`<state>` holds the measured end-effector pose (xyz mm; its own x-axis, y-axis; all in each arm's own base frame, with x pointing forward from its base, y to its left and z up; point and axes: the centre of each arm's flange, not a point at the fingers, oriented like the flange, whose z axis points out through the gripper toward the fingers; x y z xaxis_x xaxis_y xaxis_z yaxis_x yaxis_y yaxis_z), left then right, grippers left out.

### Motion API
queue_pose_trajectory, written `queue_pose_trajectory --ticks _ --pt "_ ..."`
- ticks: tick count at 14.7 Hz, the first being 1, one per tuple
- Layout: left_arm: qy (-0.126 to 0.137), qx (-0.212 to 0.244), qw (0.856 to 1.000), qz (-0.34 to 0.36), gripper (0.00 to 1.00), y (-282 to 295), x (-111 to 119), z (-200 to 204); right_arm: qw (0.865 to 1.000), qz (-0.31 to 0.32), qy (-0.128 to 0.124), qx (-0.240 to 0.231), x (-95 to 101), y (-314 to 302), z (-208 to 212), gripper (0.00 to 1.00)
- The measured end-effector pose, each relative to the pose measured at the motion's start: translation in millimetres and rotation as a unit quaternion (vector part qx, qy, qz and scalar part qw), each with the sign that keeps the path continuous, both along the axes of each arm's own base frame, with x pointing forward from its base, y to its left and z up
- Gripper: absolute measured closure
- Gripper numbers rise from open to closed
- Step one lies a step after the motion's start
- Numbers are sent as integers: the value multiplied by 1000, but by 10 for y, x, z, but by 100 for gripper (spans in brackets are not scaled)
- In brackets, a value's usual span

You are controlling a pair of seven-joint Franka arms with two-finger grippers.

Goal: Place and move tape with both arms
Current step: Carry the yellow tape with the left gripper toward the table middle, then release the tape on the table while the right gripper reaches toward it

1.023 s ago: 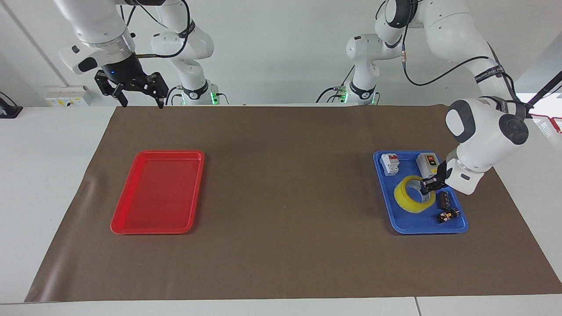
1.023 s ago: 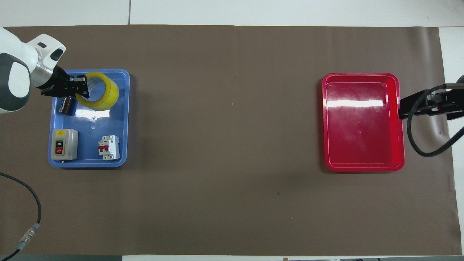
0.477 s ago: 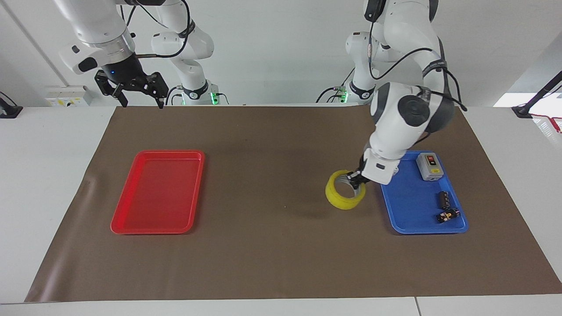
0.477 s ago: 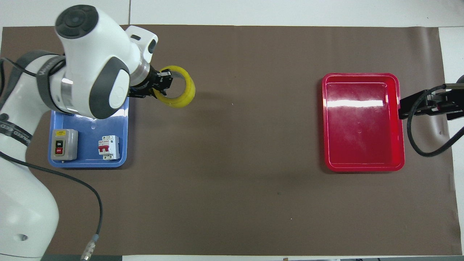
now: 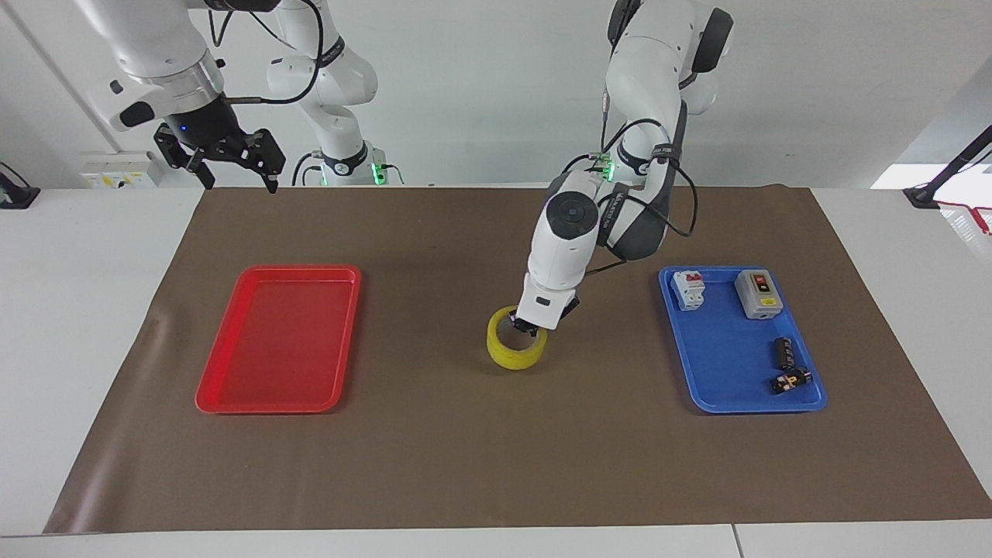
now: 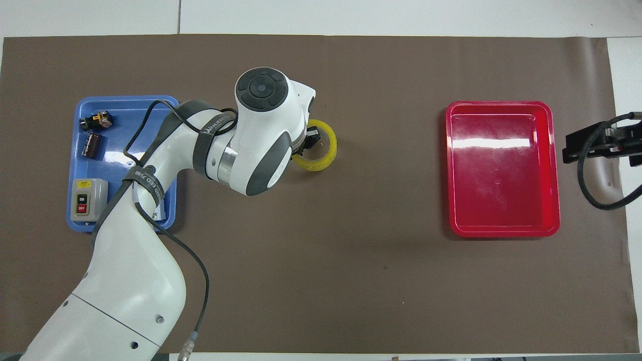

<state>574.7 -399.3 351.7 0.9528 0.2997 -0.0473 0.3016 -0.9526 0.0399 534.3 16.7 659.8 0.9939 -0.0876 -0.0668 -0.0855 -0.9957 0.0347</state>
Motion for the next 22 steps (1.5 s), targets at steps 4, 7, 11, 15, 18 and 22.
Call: queue_pose_trajectory --ticks 4,7,11,15,18,22 --pt "2 3 1000 4 78 24 19 -131 1000 0 2 0 0 2 -18 0" --pt "-9 -3 1000 6 78 -54 -55 -246 1000 6 3 1 1 2 -28 0" --pt "-8 -3 1000 5 78 -145 -169 -352 1000 8 5 1 1 2 -46 0" --pt "-12 -2 1000 11 41 -92 -129 -291 999 43 8 3 -3 9 -114 0" --pt "-20 6 999 31 6 131 56 20 998 56 -9 3 39 93 -184 0" --pt "-37 14 997 60 0 1086 388 994 995 94 -45 7 267 665 -614 0"
